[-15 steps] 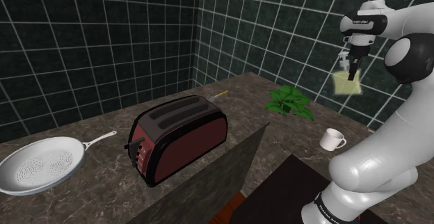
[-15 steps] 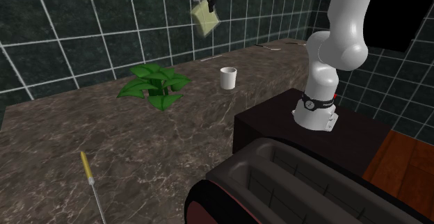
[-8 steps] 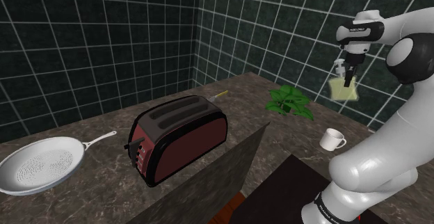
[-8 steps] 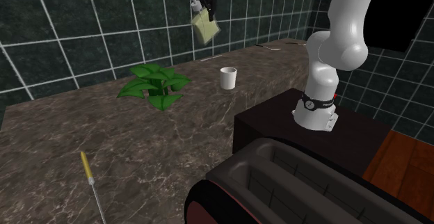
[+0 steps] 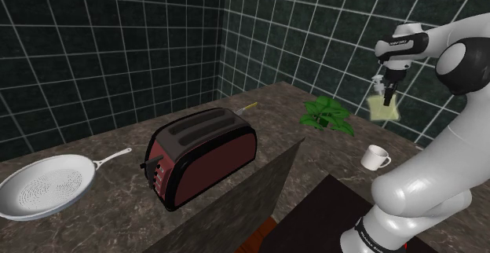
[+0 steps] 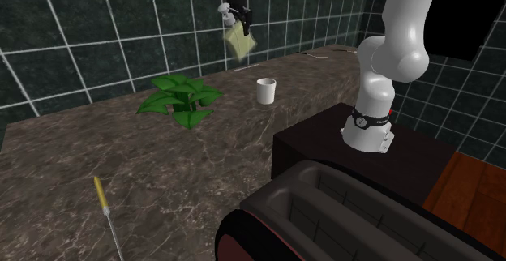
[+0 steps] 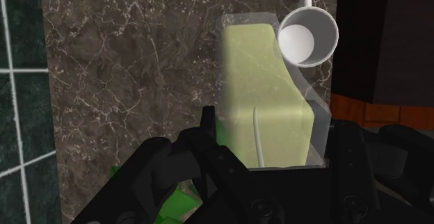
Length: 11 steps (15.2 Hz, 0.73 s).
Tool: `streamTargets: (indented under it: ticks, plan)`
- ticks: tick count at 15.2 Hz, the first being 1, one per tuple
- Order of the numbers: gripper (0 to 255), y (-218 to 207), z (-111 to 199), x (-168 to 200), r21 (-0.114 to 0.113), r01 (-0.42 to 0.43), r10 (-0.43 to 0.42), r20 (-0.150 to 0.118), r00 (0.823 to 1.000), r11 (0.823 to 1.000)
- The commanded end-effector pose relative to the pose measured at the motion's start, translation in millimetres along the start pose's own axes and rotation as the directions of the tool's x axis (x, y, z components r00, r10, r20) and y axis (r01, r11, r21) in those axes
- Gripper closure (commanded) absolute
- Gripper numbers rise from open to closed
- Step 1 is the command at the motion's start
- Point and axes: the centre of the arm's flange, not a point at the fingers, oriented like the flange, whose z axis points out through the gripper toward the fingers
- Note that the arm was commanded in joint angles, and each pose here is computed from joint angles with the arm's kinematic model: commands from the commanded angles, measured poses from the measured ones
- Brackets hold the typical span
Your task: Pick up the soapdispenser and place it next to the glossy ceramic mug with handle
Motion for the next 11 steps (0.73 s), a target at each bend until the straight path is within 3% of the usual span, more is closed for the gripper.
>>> streamTargets:
  ticks: [1, 11]
  plan:
    - [255, -2, 10, 2, -0.001, 0.0, 0.0, 0.0, 1.0, 1.0]
    - [255, -7, 61, 15, -0.001, 0.0, 0.0, 0.0, 1.0, 1.0]
